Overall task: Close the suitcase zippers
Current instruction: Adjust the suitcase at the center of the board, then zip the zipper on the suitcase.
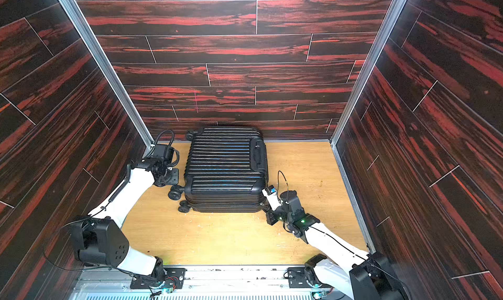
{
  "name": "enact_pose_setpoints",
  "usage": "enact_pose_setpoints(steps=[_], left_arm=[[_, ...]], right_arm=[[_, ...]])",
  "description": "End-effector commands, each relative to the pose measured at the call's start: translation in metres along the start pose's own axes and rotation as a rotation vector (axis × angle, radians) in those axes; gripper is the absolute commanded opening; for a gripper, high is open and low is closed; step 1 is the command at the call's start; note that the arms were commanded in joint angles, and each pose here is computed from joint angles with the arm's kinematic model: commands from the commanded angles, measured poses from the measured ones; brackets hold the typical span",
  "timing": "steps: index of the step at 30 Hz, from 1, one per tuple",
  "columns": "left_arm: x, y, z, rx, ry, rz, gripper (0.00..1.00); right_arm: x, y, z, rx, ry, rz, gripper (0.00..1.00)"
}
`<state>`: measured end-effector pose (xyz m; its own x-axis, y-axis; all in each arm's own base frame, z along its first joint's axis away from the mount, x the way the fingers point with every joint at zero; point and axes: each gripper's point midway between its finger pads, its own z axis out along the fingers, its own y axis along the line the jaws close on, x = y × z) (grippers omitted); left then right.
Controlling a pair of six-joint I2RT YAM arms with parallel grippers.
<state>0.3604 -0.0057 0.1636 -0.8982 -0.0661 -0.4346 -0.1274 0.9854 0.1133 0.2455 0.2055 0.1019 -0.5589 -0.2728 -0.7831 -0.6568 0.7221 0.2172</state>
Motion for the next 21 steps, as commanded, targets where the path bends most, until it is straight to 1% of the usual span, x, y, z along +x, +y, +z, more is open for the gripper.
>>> enact_pose_setpoints(steps=[1,6,10,13,15,21], left_arm=[[0.044,-0.028,-0.009,0.171,0.158,0.065,0.47],[0.071,-0.063,-0.02,0.368,0.217,0.072,0.47],[0.086,-0.085,-0.032,0.439,0.225,0.111,0.47],[0.091,-0.1,-0.041,0.477,0.201,0.116,0.47],[0.09,-0.109,-0.044,0.518,0.175,0.093,0.47],[0.079,-0.118,-0.041,0.552,0.079,-0.02,0.47]], right_arm=[[-0.026,-0.008,-0.004,0.068,-0.071,-0.03,0.0],[-0.031,-0.026,-0.004,0.156,-0.055,-0.05,0.0],[-0.04,-0.041,-0.005,0.204,-0.053,-0.045,0.0],[-0.046,-0.048,-0.007,0.222,-0.048,-0.045,0.0],[-0.049,-0.044,-0.007,0.201,-0.048,-0.05,0.0],[-0.042,-0.002,-0.01,-0.01,-0.068,-0.07,0.0]])
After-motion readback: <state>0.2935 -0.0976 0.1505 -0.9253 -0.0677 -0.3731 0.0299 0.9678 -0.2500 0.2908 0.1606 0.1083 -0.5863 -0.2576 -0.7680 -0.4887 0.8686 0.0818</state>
